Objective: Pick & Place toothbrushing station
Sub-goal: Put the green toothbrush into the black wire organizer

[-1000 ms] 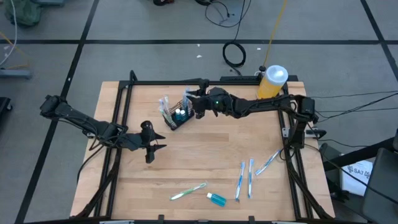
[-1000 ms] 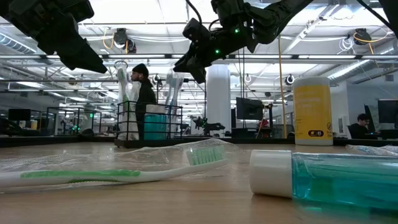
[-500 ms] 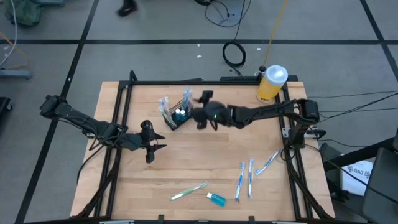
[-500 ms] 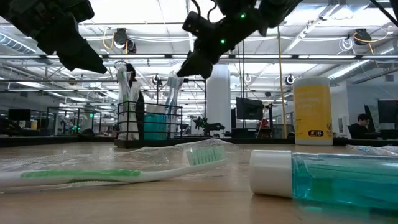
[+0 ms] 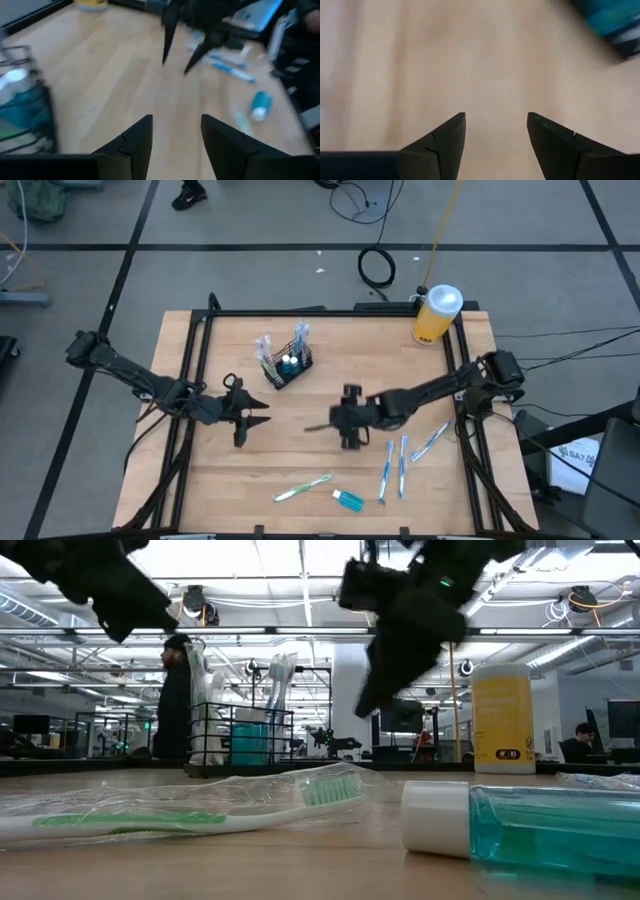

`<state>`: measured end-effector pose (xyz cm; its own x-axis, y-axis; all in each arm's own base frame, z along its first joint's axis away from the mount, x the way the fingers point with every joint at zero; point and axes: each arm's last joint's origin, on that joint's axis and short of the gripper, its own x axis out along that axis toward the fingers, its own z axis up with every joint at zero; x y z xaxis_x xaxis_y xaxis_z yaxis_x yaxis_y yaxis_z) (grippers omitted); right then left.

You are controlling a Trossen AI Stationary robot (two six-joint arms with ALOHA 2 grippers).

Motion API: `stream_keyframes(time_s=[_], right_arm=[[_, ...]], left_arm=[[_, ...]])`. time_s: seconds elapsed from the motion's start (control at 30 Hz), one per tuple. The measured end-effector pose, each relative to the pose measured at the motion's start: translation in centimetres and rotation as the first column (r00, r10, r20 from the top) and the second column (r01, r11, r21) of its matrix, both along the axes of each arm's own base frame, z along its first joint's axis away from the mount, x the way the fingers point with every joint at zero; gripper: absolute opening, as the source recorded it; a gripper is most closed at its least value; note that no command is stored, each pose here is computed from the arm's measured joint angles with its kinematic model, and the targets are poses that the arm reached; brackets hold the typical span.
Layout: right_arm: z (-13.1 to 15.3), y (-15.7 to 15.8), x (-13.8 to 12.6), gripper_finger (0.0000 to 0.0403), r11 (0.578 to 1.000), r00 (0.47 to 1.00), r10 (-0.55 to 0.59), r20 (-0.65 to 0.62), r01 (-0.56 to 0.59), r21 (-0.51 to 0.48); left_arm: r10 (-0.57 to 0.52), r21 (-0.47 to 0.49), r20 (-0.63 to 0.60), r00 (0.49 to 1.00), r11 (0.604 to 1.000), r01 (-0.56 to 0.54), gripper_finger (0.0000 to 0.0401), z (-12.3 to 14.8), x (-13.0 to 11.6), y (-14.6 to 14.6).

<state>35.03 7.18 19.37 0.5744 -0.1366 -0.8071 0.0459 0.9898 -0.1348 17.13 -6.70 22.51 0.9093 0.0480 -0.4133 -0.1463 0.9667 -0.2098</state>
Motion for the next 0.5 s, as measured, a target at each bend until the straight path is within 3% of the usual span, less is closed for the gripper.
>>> stream_keyframes(time_s=[0.07, 0.3, 0.4, 0.5], right_arm=[[-0.9, 1.1, -0.6, 0.0204, 0.999, 0.999, 0.046, -0.021, -0.045, 0.029], [-2.3, 2.5, -1.7, 0.0199, 0.99, 0.989, 0.141, -0.045, -0.142, -0.01], [-2.0, 2.3, -1.7, 0.0199, 0.991, 0.991, 0.134, -0.028, -0.134, -0.007], [-1.8, 2.0, -1.6, 0.0199, 0.992, 0.992, 0.125, -0.022, -0.125, -0.003]], left_arm=[[-0.023, -0.016, 0.036, 0.999, 1.0, 0.023, 0.0175, 0.1, 0.4, -0.6], [-0.113, -0.082, 0.173, 0.978, 0.988, 0.129, 0.0175, -0.4, 2.7, -4.2], [-0.164, -0.109, 0.145, 0.976, 0.978, 0.18, 0.0175, -0.1, 4.6, -5.9], [-0.193, -0.1, 0.023, 0.981, 0.976, 0.194, 0.0175, 1.0, 6.9, -7.6]])
